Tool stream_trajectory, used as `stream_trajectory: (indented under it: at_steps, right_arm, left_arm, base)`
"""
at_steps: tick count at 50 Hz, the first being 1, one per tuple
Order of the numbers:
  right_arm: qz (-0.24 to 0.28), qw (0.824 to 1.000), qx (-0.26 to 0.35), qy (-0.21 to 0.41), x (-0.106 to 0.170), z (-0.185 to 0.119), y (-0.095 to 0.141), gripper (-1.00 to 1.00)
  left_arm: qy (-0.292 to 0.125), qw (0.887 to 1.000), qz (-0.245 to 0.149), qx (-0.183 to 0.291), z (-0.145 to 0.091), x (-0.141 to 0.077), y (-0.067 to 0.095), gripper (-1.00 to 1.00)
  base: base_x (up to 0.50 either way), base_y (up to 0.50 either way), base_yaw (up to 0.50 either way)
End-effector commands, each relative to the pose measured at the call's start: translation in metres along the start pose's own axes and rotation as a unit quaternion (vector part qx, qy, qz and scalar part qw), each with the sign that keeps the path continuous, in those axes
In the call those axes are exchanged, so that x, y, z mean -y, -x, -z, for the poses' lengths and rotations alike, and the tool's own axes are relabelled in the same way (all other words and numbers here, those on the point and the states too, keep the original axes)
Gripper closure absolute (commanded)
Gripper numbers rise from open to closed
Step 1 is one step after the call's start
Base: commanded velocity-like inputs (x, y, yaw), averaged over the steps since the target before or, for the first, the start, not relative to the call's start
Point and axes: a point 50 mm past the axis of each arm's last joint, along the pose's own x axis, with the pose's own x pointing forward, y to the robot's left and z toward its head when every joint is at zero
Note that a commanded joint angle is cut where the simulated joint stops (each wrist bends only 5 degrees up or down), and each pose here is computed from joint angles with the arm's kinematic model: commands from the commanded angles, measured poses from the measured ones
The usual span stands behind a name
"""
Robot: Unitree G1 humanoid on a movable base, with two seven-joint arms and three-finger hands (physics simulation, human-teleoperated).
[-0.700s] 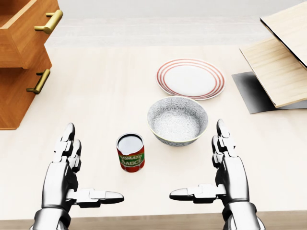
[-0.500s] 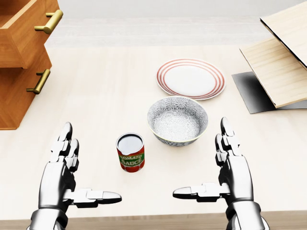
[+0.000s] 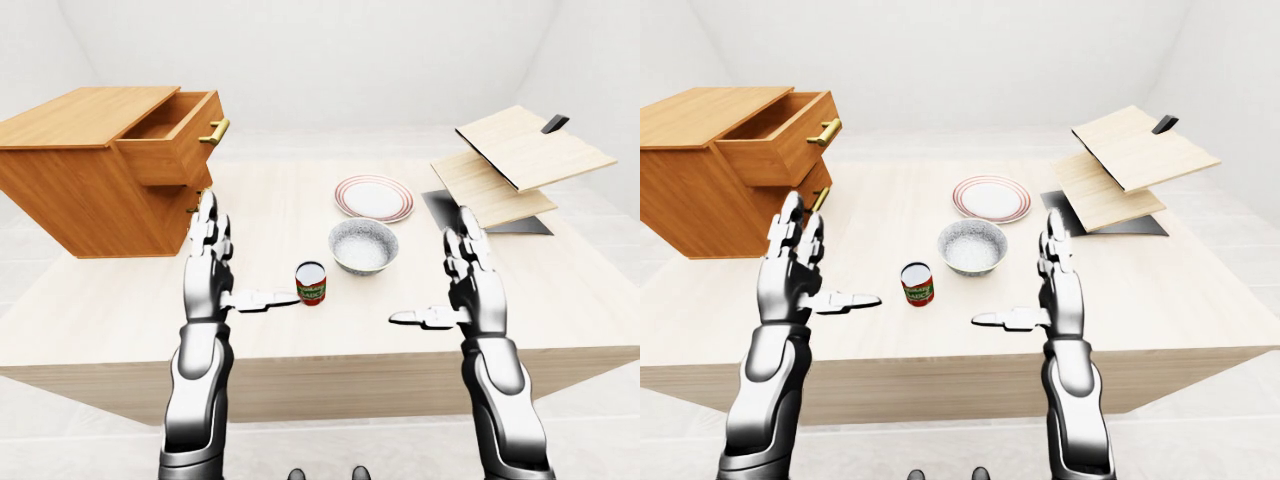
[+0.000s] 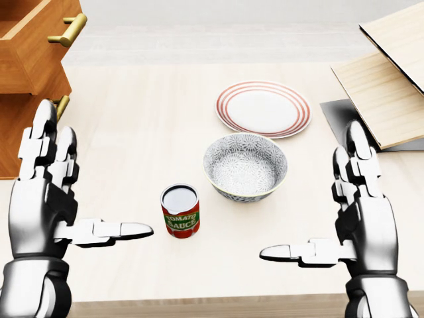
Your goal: Close the top drawer of the cabinet.
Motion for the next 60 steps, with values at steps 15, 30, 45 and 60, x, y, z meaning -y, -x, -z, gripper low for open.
stream_trajectory:
  at_steps: [15,30,45,60]
  right_arm:
    - [0.022,0.960,0.278,0.003,0.019,-0.121,0.009,-1.00]
    - [0.030,0.949,0.314,0.011,0.024,-0.136,0.012,-1.00]
    - [0.026,0.929,0.368,0.025,0.024,-0.157,0.025,-1.00]
    - [0.020,0.925,0.379,0.021,0.020,-0.161,0.025,-1.00]
  left_arm:
    - [0.046,0.967,-0.040,0.245,-0.109,-0.004,-0.006,-1.00]
    - [0.057,0.954,-0.070,0.287,-0.127,-0.009,0.005,-1.00]
    - [0.066,0.940,-0.078,0.325,-0.143,-0.015,0.019,-1.00]
    - [0.055,0.940,-0.081,0.325,-0.143,-0.016,0.017,-1.00]
  base:
    - [0.00,0.00,0.00]
    - [0.00,0.00,0.00]
    - [0.00,0.00,0.00]
    - [0.00,0.00,0.00]
